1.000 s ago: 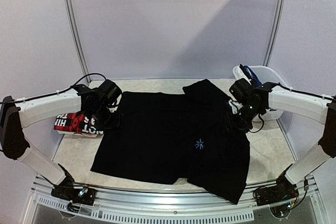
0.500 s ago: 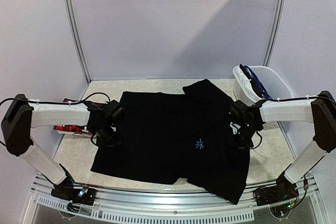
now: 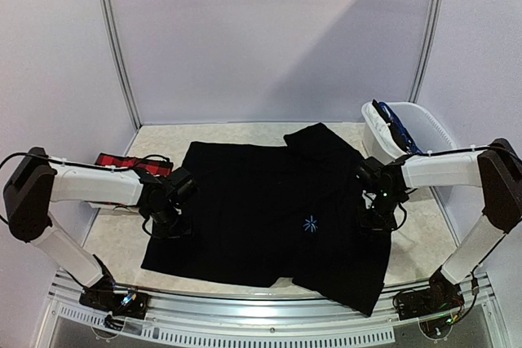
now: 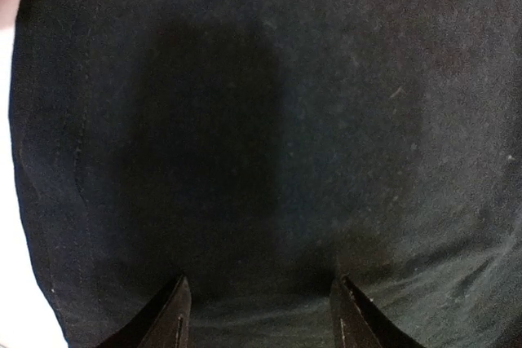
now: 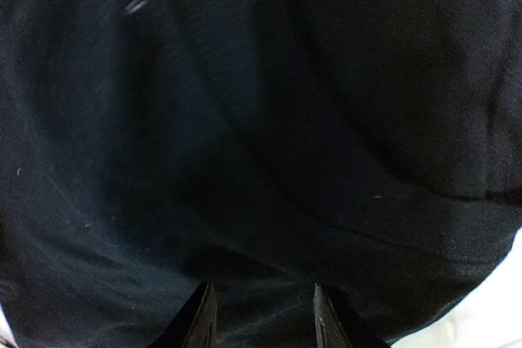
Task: Fold and stack the mixed laundry pile
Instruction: Flatten out the crumpled T-shirt at the center of the board.
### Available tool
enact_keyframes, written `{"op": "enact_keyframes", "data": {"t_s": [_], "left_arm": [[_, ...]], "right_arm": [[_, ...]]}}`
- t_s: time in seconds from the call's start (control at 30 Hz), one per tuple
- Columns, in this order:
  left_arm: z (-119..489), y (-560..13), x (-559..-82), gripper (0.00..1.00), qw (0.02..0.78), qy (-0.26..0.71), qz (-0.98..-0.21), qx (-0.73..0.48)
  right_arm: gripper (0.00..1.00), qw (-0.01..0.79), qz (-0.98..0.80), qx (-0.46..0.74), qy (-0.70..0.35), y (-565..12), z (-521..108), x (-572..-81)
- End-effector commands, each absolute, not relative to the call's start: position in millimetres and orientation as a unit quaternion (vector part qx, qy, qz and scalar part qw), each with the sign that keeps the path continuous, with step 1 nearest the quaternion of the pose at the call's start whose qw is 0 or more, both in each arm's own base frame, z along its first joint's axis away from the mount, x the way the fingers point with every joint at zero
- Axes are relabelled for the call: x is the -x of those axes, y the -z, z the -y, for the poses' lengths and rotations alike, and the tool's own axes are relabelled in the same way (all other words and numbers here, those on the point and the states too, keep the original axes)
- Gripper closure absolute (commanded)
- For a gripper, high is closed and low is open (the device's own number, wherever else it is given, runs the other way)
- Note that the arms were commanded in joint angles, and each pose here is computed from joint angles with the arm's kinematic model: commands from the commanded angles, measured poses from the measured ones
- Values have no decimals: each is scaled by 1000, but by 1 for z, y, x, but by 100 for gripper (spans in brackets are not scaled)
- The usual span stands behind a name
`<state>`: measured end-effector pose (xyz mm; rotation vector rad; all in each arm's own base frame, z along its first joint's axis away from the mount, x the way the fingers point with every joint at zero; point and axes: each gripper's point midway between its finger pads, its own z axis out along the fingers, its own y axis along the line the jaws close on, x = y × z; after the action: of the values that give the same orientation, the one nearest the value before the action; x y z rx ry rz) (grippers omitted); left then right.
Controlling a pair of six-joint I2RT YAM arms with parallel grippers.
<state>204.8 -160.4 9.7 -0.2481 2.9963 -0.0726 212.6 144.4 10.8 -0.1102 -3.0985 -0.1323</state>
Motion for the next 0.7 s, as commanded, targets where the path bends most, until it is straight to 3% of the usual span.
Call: {"op": "enact_keyframes", "data": {"t_s": [0.0, 0.2, 0.67], "left_arm": [[156, -13, -189, 41, 66, 23, -993, 95], [141, -22, -182, 41, 75, 5, -991, 113], [93, -30, -143, 44, 67, -45, -975, 208]], "right_arm": [[59, 54, 994, 80, -59, 9, -86, -190], [58, 35, 991, 103, -75, -3, -74, -204], [52, -17, 999, 43, 25, -67, -115, -231]]}}
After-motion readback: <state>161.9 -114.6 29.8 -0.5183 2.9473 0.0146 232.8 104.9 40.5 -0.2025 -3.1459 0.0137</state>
